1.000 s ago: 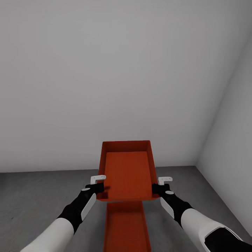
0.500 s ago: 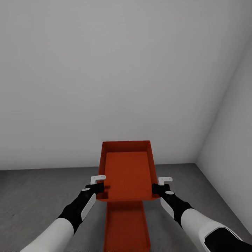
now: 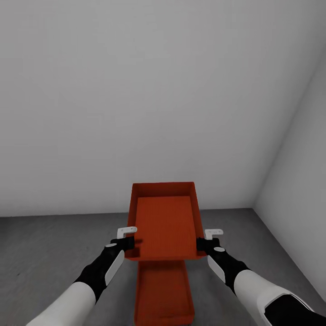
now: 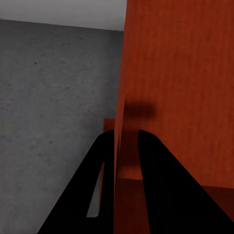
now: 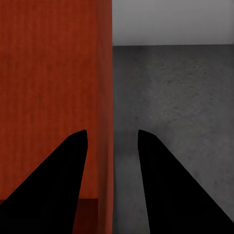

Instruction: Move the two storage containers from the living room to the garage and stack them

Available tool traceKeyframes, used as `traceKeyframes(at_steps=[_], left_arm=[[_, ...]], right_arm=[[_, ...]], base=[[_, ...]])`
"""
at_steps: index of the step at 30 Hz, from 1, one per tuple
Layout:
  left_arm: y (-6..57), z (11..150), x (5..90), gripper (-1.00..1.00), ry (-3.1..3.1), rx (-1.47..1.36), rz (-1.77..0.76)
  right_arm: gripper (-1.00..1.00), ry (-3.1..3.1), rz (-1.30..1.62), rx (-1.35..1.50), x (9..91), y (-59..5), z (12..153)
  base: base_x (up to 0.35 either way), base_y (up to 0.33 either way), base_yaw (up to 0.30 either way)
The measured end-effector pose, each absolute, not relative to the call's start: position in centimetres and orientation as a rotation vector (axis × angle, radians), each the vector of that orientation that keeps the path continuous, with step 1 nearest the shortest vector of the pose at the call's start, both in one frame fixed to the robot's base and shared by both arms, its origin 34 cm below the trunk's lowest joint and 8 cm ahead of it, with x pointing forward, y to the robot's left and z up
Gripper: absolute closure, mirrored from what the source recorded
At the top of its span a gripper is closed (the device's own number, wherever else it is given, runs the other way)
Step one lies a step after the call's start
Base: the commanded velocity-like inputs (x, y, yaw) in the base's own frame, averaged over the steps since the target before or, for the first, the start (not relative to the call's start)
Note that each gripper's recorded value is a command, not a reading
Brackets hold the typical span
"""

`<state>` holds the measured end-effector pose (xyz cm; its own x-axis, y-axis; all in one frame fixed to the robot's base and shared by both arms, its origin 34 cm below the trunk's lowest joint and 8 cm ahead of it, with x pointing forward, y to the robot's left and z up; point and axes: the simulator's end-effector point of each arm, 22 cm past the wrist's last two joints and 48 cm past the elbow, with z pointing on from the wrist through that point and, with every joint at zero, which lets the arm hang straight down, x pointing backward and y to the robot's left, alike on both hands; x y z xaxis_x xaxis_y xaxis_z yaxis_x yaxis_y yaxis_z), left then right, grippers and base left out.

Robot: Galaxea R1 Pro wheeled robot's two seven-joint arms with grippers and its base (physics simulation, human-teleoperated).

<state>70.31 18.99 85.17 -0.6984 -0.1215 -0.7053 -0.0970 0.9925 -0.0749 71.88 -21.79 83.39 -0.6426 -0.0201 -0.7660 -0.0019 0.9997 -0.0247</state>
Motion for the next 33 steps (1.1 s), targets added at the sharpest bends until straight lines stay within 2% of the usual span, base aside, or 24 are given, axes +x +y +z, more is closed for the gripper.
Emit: traceKeyframes(at_steps=[33], left_arm=[[19.0, 82.0, 69.4, 1.00, 2.405, -0.154, -0.037]], right_arm=[[1.00, 2.324, -0.027, -0.016, 70.8, -21.8, 80.1]], base=[[0.000, 0.000, 0.000]])
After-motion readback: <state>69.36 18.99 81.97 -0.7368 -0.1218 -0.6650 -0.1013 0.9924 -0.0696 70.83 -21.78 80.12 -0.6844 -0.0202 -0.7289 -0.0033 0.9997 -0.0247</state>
